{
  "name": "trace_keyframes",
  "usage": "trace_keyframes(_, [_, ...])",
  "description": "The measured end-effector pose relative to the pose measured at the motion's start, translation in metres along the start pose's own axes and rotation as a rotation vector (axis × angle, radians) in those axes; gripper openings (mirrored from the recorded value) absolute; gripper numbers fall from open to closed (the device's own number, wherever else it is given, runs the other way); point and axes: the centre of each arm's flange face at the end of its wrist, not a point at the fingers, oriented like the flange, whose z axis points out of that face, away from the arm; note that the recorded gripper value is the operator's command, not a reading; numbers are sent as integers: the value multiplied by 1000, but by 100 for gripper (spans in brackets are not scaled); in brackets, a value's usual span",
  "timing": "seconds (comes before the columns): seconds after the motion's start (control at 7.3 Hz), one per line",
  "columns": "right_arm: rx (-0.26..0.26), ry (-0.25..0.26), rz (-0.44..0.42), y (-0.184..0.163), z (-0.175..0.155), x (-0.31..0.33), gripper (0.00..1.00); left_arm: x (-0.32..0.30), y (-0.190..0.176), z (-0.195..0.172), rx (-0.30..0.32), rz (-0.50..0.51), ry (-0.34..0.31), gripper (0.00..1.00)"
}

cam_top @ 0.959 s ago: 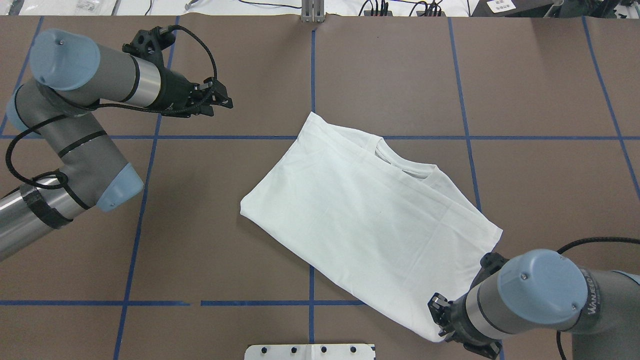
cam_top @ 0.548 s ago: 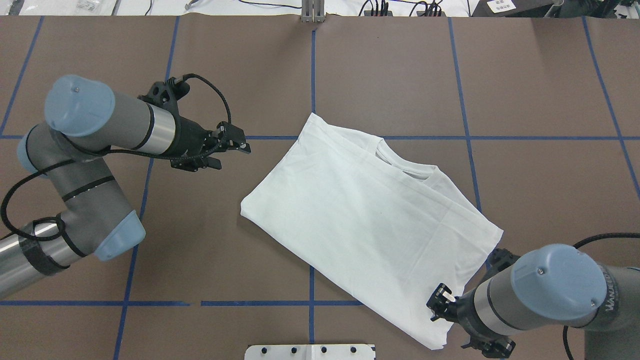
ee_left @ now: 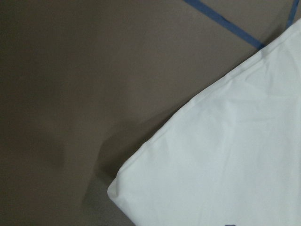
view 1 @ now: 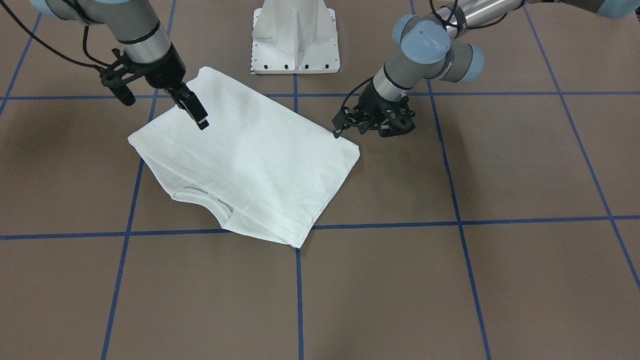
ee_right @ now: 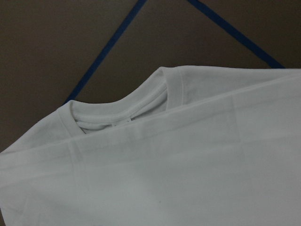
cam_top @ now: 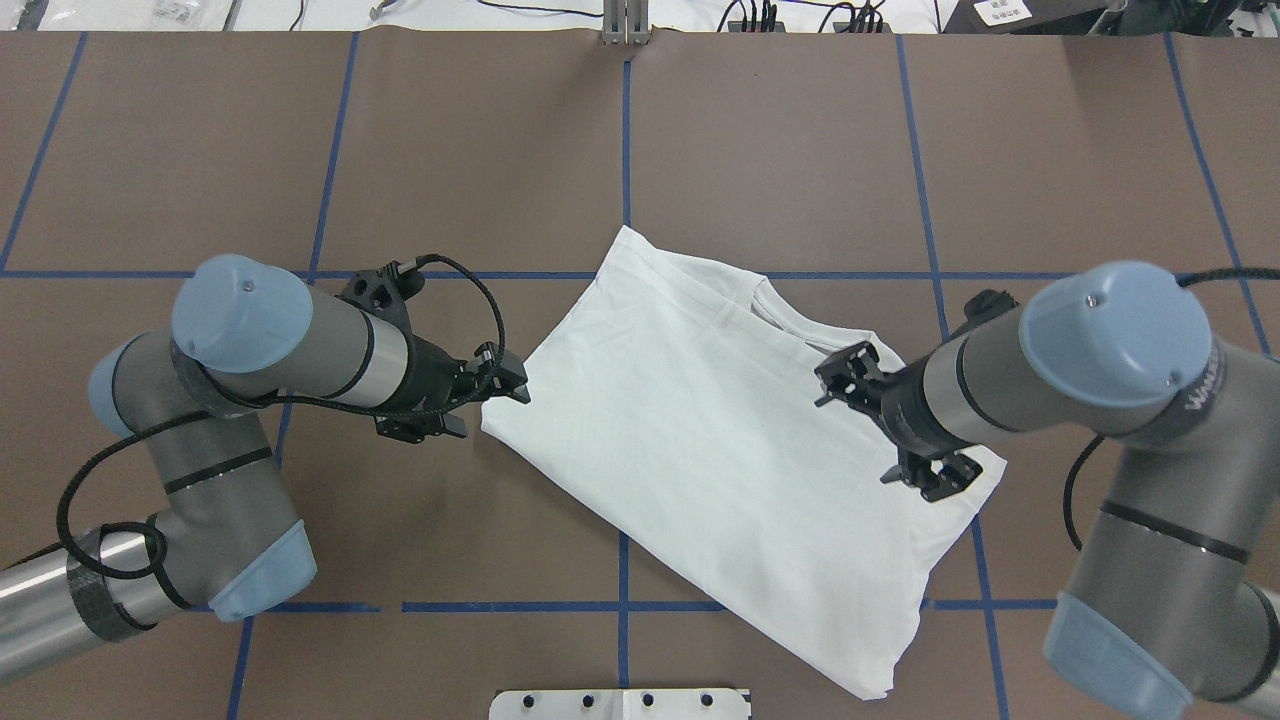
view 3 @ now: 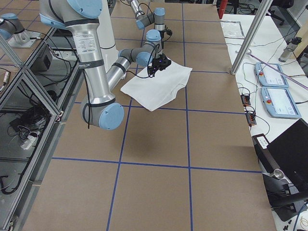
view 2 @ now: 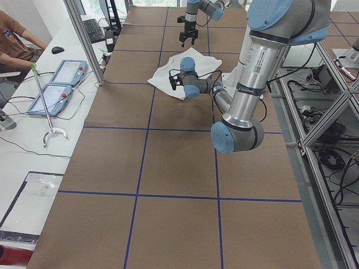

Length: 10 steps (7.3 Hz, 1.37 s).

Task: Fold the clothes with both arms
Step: 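Bring the left gripper to the shirt while the right gripper holds its corner, then rotate the shirt upright with the left gripper while the right gripper holds the collar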

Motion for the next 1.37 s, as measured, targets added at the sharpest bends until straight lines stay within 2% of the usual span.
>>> trace_keyframes(0.14, [25,0,-24,-14,5,-8,100,-2,2,11,7,0,-14,66])
trace_keyframes(0.27, [38,2,-34,-21,8,-11,100,-3,1,16,24,0,-20,24])
trace_keyframes(0.41, [43,3,-38,-23,10,-12,100,-4,-1,18,37,0,-24,0])
trace_keyframes(0.68, [45,0,-39,-24,10,-15,100,-5,-12,15,61,8,-25,0])
trace_keyframes(0.96, [45,-2,-36,-23,10,-16,100,-11,-45,6,126,71,-35,0])
trace_keyframes(1.23, [41,-6,-33,-21,8,-18,100,-7,-105,-2,221,143,-57,0])
trace_keyframes(1.37, [39,-6,-35,-20,8,-19,100,13,-146,-6,274,153,-57,0])
